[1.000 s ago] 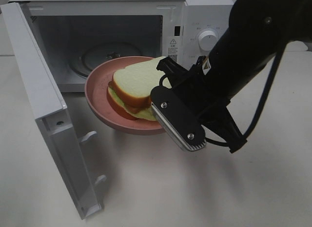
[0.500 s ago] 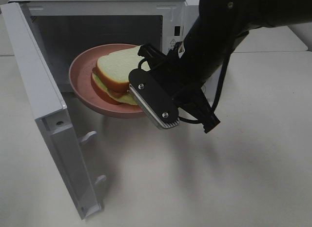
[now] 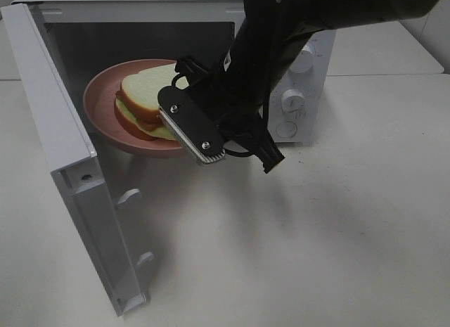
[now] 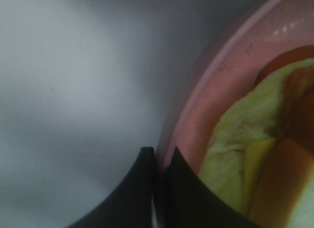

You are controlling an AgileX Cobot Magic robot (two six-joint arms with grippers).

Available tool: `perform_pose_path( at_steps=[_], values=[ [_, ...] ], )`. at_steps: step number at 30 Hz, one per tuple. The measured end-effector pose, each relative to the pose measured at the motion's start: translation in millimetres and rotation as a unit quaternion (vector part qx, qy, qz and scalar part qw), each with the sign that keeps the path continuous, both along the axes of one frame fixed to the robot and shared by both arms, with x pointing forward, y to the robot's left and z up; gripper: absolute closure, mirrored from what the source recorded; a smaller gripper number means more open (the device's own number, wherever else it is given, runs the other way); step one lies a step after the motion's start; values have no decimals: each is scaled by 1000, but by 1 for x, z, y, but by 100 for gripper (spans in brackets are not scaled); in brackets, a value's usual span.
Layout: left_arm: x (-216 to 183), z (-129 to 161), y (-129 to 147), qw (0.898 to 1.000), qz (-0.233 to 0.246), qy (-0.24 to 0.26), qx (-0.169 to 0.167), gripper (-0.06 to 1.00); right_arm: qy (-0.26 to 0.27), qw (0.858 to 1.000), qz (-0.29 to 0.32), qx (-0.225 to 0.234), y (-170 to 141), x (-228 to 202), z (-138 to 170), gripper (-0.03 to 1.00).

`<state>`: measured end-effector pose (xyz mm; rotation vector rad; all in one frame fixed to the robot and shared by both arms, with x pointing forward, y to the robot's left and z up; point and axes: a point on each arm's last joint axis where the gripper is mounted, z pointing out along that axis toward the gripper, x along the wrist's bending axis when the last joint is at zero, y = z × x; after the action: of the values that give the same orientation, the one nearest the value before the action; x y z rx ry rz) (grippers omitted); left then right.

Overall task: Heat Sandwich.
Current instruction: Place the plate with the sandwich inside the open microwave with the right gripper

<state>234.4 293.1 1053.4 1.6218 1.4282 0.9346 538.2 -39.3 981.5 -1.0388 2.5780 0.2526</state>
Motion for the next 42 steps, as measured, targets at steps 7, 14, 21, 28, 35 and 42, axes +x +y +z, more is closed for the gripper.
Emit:
perform_pose_path(
  at_steps=[7, 14, 21, 28, 35, 42],
  values=[
    [0, 0, 0, 1000, 0, 0, 0, -4, -1, 1000, -12, 0, 15, 19, -4, 93],
    [0, 0, 0, 1000, 0, 0, 0, -4, 3, 1000, -27, -13, 24, 33, -7, 93],
    [0, 0, 0, 1000, 0, 0, 0, -4, 2, 999, -48, -26, 31, 48, -12, 93],
    [0, 0, 0, 1000, 0, 0, 0, -4, 10, 997, -78, -23, 42, 62, -16, 93],
    [0, 0, 0, 1000, 0, 0, 0, -4, 2, 993, -114, -25, 51, 78, -18, 93],
    [0, 0, 0, 1000, 0, 0, 0, -4, -7, 990, -141, -13, 58, 90, -20, 93]
  ],
)
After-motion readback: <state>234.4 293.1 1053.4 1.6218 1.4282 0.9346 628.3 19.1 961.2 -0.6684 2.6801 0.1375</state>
